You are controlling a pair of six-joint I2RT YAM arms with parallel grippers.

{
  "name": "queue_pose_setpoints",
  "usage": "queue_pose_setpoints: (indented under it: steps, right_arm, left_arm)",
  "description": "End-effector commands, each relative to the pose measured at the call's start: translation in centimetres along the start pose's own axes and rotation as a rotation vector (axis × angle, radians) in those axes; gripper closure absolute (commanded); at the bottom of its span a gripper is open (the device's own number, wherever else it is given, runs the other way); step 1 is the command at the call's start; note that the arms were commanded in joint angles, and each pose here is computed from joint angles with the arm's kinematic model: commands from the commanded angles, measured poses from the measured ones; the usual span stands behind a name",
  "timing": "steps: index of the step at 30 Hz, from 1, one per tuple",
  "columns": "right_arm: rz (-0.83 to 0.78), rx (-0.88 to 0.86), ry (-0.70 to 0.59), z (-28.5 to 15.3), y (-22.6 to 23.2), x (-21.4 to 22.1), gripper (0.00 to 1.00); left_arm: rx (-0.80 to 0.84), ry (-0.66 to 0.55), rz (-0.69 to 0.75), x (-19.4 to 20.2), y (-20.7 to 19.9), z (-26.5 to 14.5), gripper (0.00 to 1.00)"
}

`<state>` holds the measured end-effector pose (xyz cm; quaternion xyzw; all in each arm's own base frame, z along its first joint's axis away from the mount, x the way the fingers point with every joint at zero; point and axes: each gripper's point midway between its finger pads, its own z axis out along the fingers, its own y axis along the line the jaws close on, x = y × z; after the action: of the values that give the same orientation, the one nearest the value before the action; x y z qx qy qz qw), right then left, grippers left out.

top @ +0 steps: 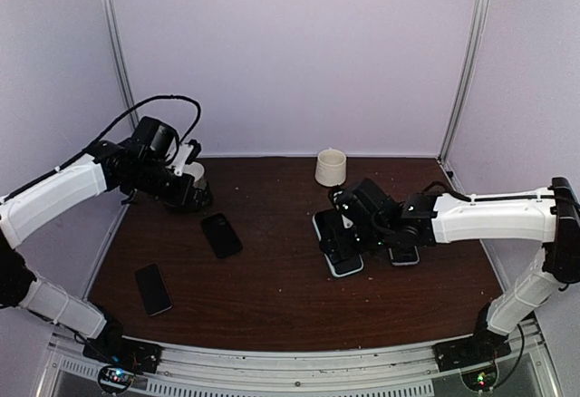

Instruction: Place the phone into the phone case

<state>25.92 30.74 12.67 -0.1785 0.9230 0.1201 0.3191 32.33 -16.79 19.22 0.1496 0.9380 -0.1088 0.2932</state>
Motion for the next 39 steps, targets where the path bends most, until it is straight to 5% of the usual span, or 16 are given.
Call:
queue_pose_setpoints:
  steps: [1, 8, 12, 15, 26, 39]
  right_arm:
    - [-0.065, -0.058, -0.296, -3.4, 2.2, -7.1, 0.54]
    - [-0.192, -0.145, -0.612, -8.5, 6.6, -12.9, 0.55]
    - [-0.248, -0.141, -0.696, -9.8, 7.9, -13.6, 0.56]
    - [-0.273, -0.141, -0.700, -9.6, 8.6, -13.5, 0.56]
    - [-0.304, -0.139, -0.679, -9.2, 9.6, -13.4, 0.56]
    - [-0.347, -0.138, -0.669, -8.9, 10.2, -13.1, 0.56]
  left_arm:
    - [0.126, -0.320, 0.291, -5.0, -7.6, -5.3, 0.02]
    - [0.596, -0.392, 0.298, -6.4, -17.4, -9.0, 0.02]
    - [0.714, -0.361, 0.240, -6.6, -19.3, -9.2, 0.20]
    - [0.756, -0.343, 0.212, -6.6, -20.0, -8.9, 0.32]
    - [0.823, -0.300, 0.209, -6.1, -22.0, -7.8, 0.33]
    - [0.819, -0.283, 0.224, -6.1, -22.6, -6.8, 0.71]
